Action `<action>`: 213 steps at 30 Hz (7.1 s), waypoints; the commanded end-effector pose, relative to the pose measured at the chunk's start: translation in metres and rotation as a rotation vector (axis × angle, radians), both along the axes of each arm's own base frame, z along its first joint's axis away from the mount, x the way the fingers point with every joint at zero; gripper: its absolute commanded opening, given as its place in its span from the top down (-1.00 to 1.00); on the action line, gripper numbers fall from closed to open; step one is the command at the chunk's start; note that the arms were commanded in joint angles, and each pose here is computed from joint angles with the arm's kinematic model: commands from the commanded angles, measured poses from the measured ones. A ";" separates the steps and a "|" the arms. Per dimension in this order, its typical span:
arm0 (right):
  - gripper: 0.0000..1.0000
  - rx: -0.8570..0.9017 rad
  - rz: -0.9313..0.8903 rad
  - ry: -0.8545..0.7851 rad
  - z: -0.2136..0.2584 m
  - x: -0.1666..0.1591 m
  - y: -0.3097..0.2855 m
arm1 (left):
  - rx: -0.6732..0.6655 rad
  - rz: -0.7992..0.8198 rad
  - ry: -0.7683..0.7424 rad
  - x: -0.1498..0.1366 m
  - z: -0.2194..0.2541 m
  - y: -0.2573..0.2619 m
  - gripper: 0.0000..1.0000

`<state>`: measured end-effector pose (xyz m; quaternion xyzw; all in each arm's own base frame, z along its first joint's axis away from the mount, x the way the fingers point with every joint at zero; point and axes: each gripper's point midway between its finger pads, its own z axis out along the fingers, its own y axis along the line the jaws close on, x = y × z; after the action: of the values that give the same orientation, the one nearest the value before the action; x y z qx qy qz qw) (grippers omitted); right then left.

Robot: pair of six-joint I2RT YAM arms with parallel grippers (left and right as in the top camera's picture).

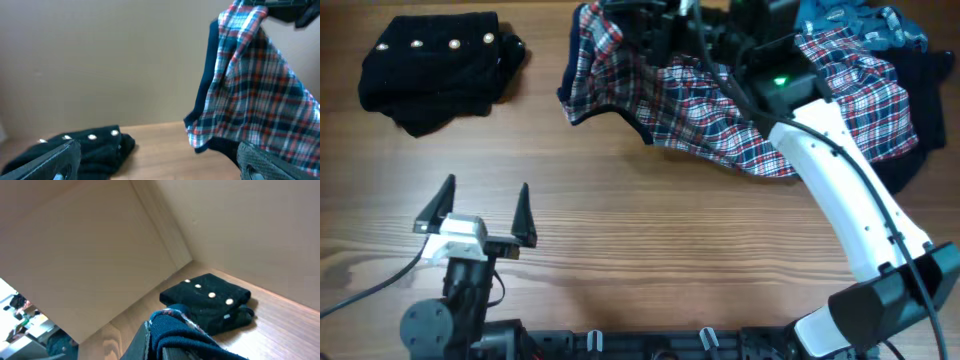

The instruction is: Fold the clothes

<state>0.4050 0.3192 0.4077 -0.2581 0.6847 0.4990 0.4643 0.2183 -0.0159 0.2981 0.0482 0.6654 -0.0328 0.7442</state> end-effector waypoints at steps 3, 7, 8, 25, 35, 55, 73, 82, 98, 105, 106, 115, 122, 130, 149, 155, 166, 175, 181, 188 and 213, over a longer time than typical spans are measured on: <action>0.92 0.030 -0.016 -0.116 0.021 -0.016 0.045 | 0.022 0.080 0.002 0.001 0.019 0.014 -1.00; 0.92 0.041 -0.039 -0.134 0.022 -0.021 0.064 | 0.022 0.080 0.013 0.003 0.017 0.014 -1.00; 0.91 0.044 -0.035 -0.137 0.021 -0.023 0.069 | 0.022 0.082 0.013 0.003 0.017 0.014 -0.99; 0.15 0.056 -0.017 -0.080 -0.033 -0.008 0.120 | 0.017 0.124 0.006 0.002 0.020 0.021 -0.99; -0.99 0.035 -0.060 -0.126 -0.029 0.015 0.094 | 0.017 0.124 0.028 0.003 0.015 0.021 -0.99; -0.99 -0.272 0.019 0.207 -0.129 -0.003 0.063 | 0.021 0.072 0.037 0.003 0.013 0.012 -1.00; -0.99 -0.645 -0.091 -0.028 -0.139 -0.002 0.043 | 0.002 -0.180 0.007 -0.005 0.021 -0.030 -1.00; -0.99 -0.755 -0.503 -0.202 -0.106 0.061 -0.004 | -0.207 0.030 0.127 0.009 -0.003 0.008 -0.99; -1.00 -0.671 -0.469 0.188 -0.144 0.065 -0.072 | -0.494 -0.015 0.714 0.110 -0.154 -0.007 -0.99; -1.00 -0.574 -0.486 0.297 -0.144 0.084 -0.129 | -0.581 -0.142 0.684 0.146 -0.164 -0.025 -0.99; -0.99 -0.575 -0.490 0.302 -0.144 0.085 -0.132 | -0.598 -0.122 0.675 0.150 -0.165 -0.021 -1.00; -0.99 -0.600 -0.500 0.336 -0.151 0.082 -0.142 | -0.569 -0.118 0.716 0.176 -0.189 -0.027 -0.83; -1.00 -0.619 -0.513 0.349 -0.155 0.080 -0.146 | -0.383 -0.061 0.862 0.211 -0.180 -0.034 -0.89; -0.99 -0.647 -0.605 0.371 -0.159 0.088 -0.175 | -0.301 0.184 0.992 0.211 -0.134 -0.014 -0.82; -1.00 -0.558 -0.718 0.464 -0.158 0.102 -0.254 | -0.385 0.374 1.254 0.193 -0.227 -0.024 -0.60; -0.99 -0.558 -0.718 0.464 -0.158 0.102 -0.254 | -0.373 0.393 1.256 0.199 -0.241 -0.021 -0.44; -1.00 -0.558 -0.714 0.467 -0.158 0.102 -0.253 | -0.369 0.390 1.255 0.205 -0.252 -0.022 0.26; -0.99 -0.568 -0.709 0.473 -0.160 0.100 -0.254 | -0.355 0.415 1.275 0.199 -0.254 -0.018 0.92; -0.99 -0.568 -0.708 0.473 -0.161 0.100 -0.254 | -0.336 0.459 1.382 0.170 -0.253 -0.009 0.92; -0.99 -0.567 -0.709 0.474 -0.160 0.100 -0.253 | -0.413 0.530 1.360 0.147 -0.205 0.028 0.92; -0.99 -0.628 -0.655 0.507 -0.173 0.085 -0.251 | -0.495 0.815 1.399 0.069 -0.170 0.118 0.92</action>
<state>0.4945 0.0620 0.2116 -0.0008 0.9450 0.1411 0.2951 0.2913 0.0816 0.1362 -0.3788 0.9174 0.0364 0.1168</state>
